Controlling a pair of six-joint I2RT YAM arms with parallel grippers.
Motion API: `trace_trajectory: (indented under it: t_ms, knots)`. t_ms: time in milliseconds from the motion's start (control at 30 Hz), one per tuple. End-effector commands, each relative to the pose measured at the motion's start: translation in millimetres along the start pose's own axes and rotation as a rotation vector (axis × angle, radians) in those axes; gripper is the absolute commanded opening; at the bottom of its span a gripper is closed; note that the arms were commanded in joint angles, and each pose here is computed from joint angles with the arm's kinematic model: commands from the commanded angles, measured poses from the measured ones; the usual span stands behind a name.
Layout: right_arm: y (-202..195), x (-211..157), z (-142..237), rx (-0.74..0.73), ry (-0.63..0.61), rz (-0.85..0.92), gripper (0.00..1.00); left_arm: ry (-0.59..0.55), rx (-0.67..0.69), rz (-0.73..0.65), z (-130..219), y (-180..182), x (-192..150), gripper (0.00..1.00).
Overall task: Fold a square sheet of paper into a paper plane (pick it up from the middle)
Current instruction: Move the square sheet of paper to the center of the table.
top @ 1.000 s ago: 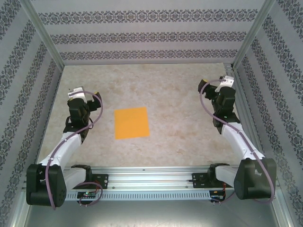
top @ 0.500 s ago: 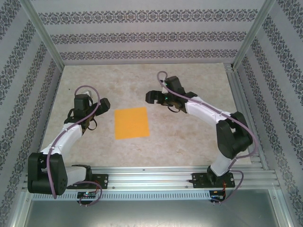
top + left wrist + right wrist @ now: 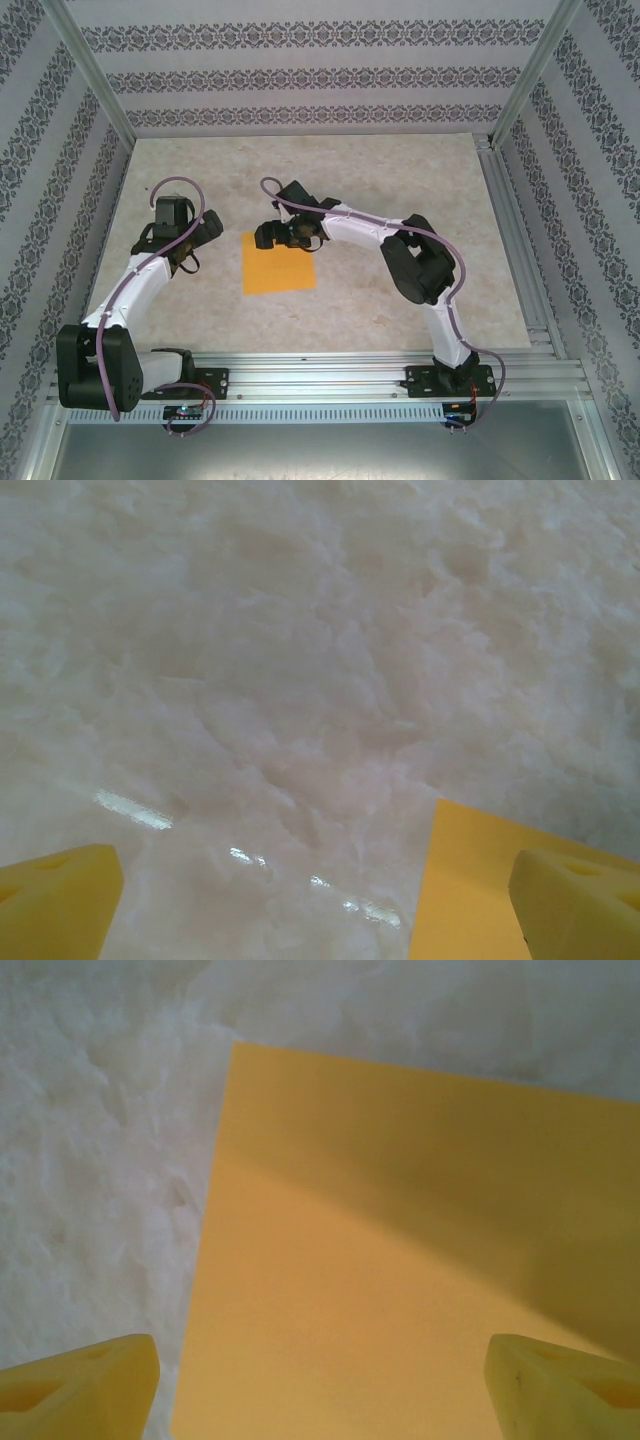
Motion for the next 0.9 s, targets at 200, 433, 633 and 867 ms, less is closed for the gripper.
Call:
trace_trajectory:
  t_ms: [200, 433, 633, 867]
  knots:
    - [-10, -27, -11, -0.045, 0.081, -0.031, 0.86, 0.014, -0.029, -0.026, 2, -4, 3, 1.00]
    - [-62, -50, 24, -0.167, 0.069, -0.034, 0.86, 0.028, -0.073, -0.030, 4, -11, 1, 1.00]
    - [-107, -65, 60, -0.276, 0.111, -0.004, 0.86, 0.040, -0.140, -0.026, 4, -20, -3, 1.00]
    - [-111, -42, 97, -0.485, 0.087, 0.008, 0.85, 0.042, -0.184, -0.014, 4, -31, 3, 1.00]
Point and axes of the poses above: each hand's point on the last joint's axis, 136 mm out from that joint toward the fingers, its own z axis back along the fingers, its own y axis along the line the jaws close on, x = y × z, the point moved 2 cm from there along z, back along the fingers, and after that the axes turned 5 degrees about z, right-handed, at the moved point
